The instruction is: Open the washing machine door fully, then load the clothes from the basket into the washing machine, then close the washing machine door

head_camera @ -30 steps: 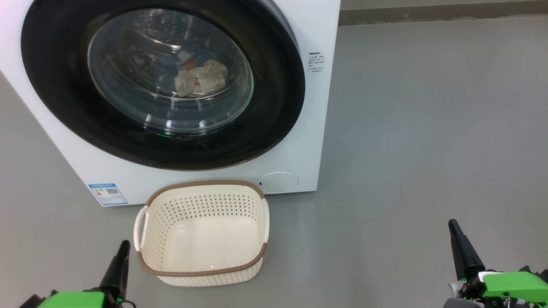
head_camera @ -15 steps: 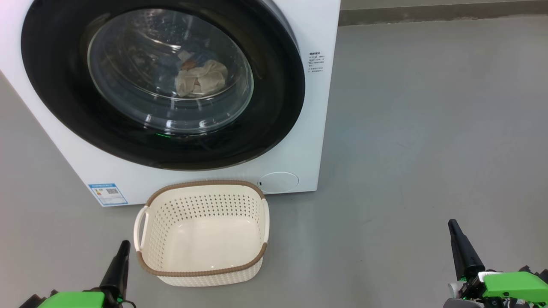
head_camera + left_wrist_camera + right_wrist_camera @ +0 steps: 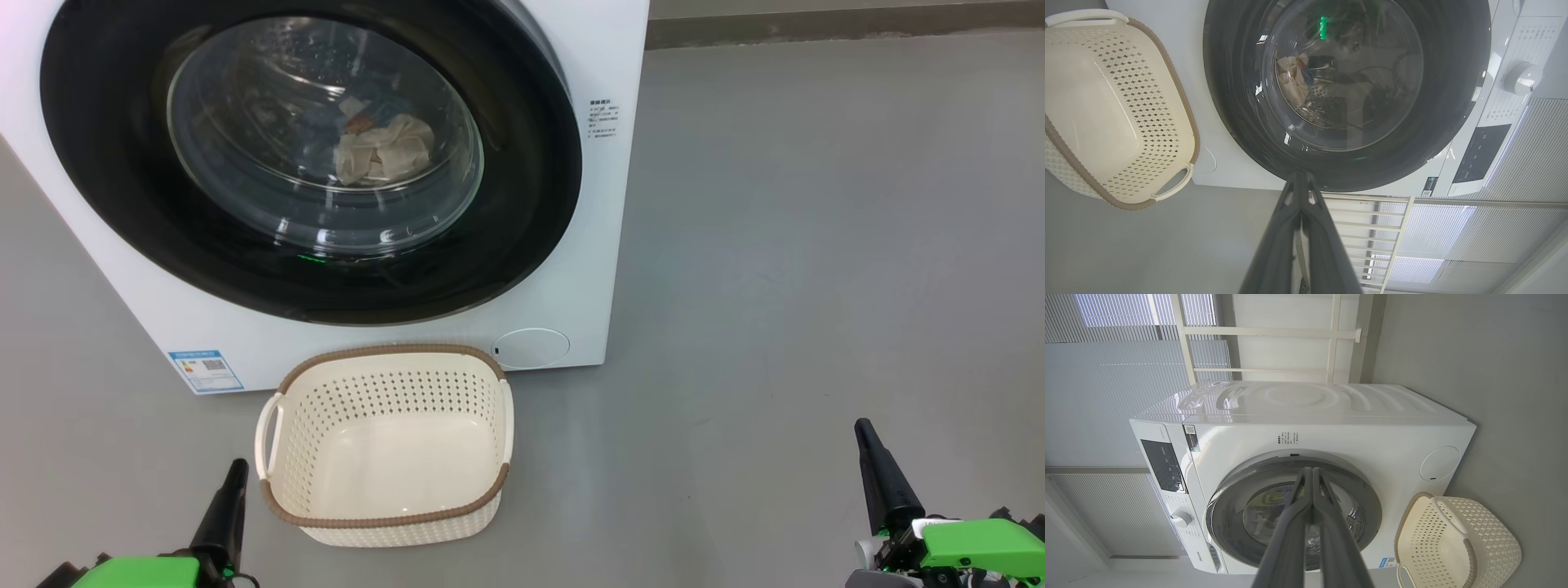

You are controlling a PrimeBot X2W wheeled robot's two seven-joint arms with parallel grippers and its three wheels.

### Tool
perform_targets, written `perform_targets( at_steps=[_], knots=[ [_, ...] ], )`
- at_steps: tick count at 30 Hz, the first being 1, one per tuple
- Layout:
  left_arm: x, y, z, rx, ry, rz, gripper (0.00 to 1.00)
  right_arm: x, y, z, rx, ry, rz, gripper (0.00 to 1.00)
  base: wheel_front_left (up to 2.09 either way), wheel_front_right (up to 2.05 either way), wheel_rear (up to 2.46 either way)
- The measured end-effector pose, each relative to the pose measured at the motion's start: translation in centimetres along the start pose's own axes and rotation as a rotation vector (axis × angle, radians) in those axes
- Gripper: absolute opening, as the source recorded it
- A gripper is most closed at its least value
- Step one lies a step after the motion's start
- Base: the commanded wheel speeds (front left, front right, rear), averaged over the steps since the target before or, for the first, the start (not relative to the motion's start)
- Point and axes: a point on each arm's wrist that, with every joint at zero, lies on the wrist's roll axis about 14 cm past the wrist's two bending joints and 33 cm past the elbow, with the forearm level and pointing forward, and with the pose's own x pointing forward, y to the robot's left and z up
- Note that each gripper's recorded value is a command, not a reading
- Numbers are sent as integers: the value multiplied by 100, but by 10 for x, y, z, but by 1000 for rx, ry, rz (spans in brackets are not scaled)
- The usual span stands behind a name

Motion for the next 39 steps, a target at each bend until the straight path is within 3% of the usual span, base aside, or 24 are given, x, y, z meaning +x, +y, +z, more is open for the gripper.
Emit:
perform_targets(
  at_steps=[39],
  knots=[
    [0,0,0,0,0,0,0,0,0,0,1,0,0,0,0,0,0]
  ],
)
